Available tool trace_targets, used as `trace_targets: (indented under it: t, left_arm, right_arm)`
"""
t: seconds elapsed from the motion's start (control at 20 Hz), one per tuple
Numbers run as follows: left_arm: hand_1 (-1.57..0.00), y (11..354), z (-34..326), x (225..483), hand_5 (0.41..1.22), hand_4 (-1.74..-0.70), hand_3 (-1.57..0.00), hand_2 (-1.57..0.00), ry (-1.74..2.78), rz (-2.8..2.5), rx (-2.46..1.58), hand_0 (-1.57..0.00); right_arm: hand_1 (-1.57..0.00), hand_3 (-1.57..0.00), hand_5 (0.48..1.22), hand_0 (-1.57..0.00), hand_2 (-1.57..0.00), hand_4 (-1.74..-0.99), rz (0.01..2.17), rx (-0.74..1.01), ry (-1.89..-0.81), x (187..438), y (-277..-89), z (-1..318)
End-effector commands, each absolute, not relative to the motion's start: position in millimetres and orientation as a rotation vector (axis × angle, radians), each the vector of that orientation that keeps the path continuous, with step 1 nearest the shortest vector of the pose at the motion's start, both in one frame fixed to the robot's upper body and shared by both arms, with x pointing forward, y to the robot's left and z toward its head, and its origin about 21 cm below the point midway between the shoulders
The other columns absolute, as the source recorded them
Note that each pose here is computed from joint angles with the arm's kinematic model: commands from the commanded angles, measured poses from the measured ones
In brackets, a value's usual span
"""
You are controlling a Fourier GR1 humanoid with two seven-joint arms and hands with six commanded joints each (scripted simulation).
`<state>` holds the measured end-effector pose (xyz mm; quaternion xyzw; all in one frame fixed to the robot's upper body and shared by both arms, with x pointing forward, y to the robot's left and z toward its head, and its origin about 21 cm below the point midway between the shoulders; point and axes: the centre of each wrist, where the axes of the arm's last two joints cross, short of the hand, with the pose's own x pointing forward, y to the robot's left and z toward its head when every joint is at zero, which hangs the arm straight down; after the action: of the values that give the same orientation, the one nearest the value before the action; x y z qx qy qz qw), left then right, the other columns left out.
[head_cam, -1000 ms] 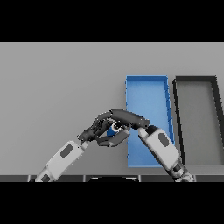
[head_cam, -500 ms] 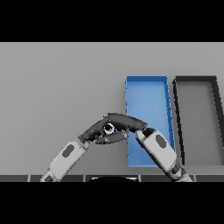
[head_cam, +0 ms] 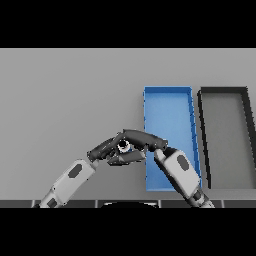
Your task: Pick up the blue pipe and place it into the blue bin.
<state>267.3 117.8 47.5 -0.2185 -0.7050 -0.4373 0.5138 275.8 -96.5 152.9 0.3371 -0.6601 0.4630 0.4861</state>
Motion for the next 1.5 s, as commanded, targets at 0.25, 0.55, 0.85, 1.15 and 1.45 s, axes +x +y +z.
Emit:
trace_targets:
  t: [0.25, 0.55, 0.85, 1.15, 1.45]
  left_arm:
    - [-0.09, 121.6, 42.7, 266.7, 0.697, -0.90, -0.09, -0.08, -1.631, -1.047, -0.436, -0.10]
    - [-0.02, 119.2, 41.7, 267.0, 0.576, -0.89, -0.02, -0.02, -1.573, -1.000, -0.441, -0.03]
    - [-0.01, 116.6, 37.1, 266.7, 0.534, -0.91, -0.01, 0.00, -1.533, -0.993, -0.414, -0.01]
    - [0.00, 114.8, 37.1, 263.3, 0.503, -0.92, 0.00, 0.00, -1.516, -0.998, -0.436, 0.00]
    - [0.00, 120.5, 39.4, 259.6, 0.495, -0.90, 0.00, 0.00, -1.546, -1.005, -0.439, 0.00]
  right_arm:
    - [-1.57, -1.57, 1.217, -1.57, -1.57, -1.496, 1.125, 0.847, -1.672, 273.0, -97.2, 154.3]
    - [-1.57, -1.57, 1.220, -1.57, -1.57, -1.489, 1.097, 0.874, -1.661, 275.2, -93.6, 157.2]
    - [-1.57, -1.57, 1.221, -1.57, -1.57, -1.581, 0.981, 0.951, -1.605, 278.5, -102.6, 183.9]
    - [-1.57, -1.57, 1.154, -1.57, -1.57, -1.699, 0.807, 1.050, -1.605, 295.3, -125.3, 258.6]
    - [-1.57, -1.57, 1.110, -1.57, -1.57, -1.730, 0.635, 0.903, -1.832, 324.6, -153.7, 325.8]
